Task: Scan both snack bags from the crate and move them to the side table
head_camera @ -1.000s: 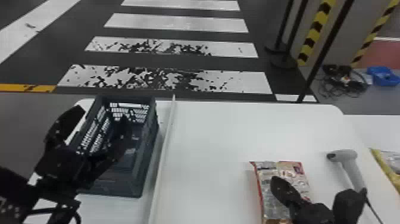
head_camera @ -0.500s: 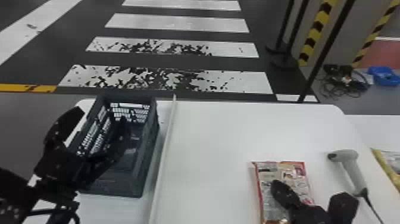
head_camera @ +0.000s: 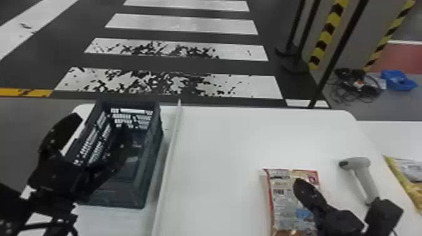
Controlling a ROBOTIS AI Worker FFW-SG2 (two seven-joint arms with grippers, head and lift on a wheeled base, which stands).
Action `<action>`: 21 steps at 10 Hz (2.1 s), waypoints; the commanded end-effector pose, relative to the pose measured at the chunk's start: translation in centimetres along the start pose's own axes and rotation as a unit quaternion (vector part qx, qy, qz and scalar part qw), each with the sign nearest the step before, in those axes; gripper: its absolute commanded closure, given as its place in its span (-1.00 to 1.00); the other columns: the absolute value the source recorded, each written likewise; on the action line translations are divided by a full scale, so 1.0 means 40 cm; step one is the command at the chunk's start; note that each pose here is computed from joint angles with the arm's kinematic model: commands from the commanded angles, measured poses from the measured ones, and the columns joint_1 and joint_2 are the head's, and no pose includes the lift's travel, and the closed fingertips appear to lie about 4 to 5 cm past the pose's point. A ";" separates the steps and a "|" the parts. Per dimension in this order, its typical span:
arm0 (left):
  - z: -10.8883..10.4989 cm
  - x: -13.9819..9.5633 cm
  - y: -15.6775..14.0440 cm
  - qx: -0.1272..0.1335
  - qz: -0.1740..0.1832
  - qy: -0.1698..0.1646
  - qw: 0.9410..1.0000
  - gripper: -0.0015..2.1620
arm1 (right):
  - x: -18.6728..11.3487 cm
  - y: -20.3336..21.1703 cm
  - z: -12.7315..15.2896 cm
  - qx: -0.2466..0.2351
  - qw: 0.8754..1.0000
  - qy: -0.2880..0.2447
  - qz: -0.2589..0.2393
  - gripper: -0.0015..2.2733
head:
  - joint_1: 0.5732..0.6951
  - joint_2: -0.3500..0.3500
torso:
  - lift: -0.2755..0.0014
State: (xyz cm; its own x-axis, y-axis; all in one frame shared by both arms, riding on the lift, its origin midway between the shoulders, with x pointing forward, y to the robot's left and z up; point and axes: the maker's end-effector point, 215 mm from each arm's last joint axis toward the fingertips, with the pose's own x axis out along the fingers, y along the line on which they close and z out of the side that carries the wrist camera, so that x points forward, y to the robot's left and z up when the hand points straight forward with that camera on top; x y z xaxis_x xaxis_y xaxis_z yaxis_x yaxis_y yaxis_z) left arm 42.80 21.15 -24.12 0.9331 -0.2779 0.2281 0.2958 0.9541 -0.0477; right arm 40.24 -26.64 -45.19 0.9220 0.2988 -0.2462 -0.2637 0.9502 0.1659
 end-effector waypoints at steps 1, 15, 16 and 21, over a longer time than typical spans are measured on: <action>0.003 0.000 -0.001 0.000 0.000 -0.002 1.000 -0.97 | -0.044 -0.030 0.121 -0.017 1.000 -0.020 -0.008 -0.57 | 1.00 -0.20 | 0.30; -0.099 -0.027 0.063 0.002 0.032 0.010 0.999 -0.97 | 0.011 -0.751 0.007 -0.055 0.985 0.114 -0.120 -0.95 | 1.00 -1.00 | 0.30; -0.098 -0.026 0.063 0.002 0.031 0.010 0.999 -0.97 | 0.015 -0.742 -0.006 -0.051 0.985 0.117 -0.117 -0.95 | 1.00 -1.00 | 0.30; -0.090 -0.014 0.041 -0.001 0.023 0.004 1.000 -0.97 | 0.023 -0.716 -0.082 -0.004 0.987 0.128 -0.098 -0.81 | 1.00 -1.00 | 0.30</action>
State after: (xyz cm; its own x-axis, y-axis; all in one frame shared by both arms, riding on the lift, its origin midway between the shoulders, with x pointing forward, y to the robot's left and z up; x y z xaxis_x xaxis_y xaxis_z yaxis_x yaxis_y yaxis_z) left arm 43.50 22.54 -27.93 0.9481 -0.2349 0.2144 0.2527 0.9657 -0.0596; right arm 47.69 -53.25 -52.96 0.8569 0.1211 -0.5010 -0.0957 0.9925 0.0763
